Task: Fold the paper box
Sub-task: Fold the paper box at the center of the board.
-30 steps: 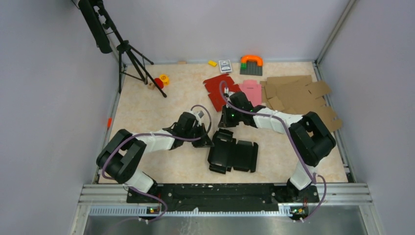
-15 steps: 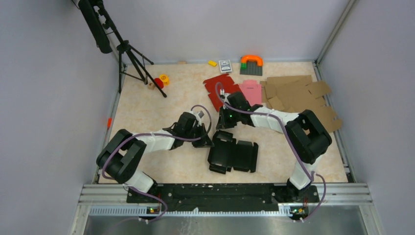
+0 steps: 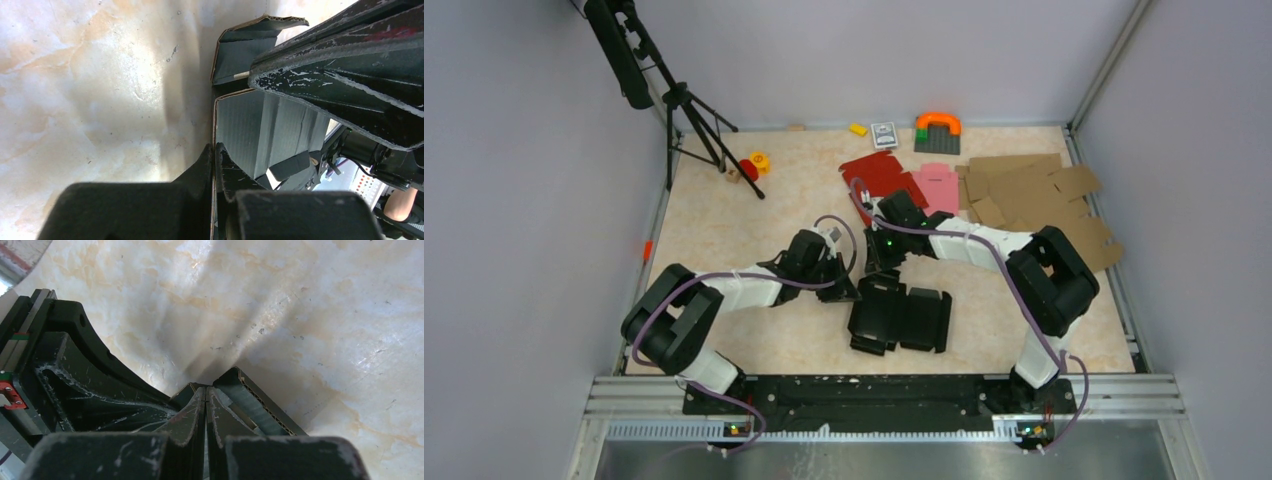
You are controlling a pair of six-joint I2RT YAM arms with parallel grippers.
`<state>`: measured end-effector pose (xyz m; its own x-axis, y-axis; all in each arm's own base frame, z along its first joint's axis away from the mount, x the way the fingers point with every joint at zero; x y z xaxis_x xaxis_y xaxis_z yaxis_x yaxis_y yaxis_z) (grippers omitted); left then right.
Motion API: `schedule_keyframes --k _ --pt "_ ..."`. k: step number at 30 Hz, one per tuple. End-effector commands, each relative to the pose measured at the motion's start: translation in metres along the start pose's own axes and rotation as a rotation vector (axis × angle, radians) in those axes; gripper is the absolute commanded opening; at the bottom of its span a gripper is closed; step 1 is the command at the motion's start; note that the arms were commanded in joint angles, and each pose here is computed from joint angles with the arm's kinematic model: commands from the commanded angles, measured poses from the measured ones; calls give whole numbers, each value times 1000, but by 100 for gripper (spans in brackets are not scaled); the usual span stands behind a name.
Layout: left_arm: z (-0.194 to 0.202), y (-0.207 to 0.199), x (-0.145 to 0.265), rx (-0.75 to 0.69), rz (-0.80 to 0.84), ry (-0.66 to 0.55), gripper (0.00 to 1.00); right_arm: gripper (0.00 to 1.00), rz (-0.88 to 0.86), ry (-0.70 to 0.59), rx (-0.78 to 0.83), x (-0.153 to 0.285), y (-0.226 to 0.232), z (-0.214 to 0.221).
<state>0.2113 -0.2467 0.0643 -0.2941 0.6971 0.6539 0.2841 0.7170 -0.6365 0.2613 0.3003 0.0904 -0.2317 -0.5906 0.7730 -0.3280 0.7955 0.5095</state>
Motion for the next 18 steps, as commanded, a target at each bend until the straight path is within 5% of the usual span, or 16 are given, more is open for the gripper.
schedule_keyframes --k 1,18 --pt "-12 -7 2 -30 10 -53 0 0 -19 1 21 8 7 3" --pt "-13 -7 1 -24 12 -61 0 0 -165 25 -63 13 20 27"
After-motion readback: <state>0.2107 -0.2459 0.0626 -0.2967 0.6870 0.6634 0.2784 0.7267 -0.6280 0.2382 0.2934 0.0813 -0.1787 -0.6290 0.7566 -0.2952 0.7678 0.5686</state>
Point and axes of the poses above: each gripper's point midway between its finger pads, its own x axis back along the fingers, its own y axis along the line the jaws close on, z = x × y, the point moved 4 cm from there along x, back along the fingers, and after that the axes turned 10 degrees about -x, right-handed, at the moved point
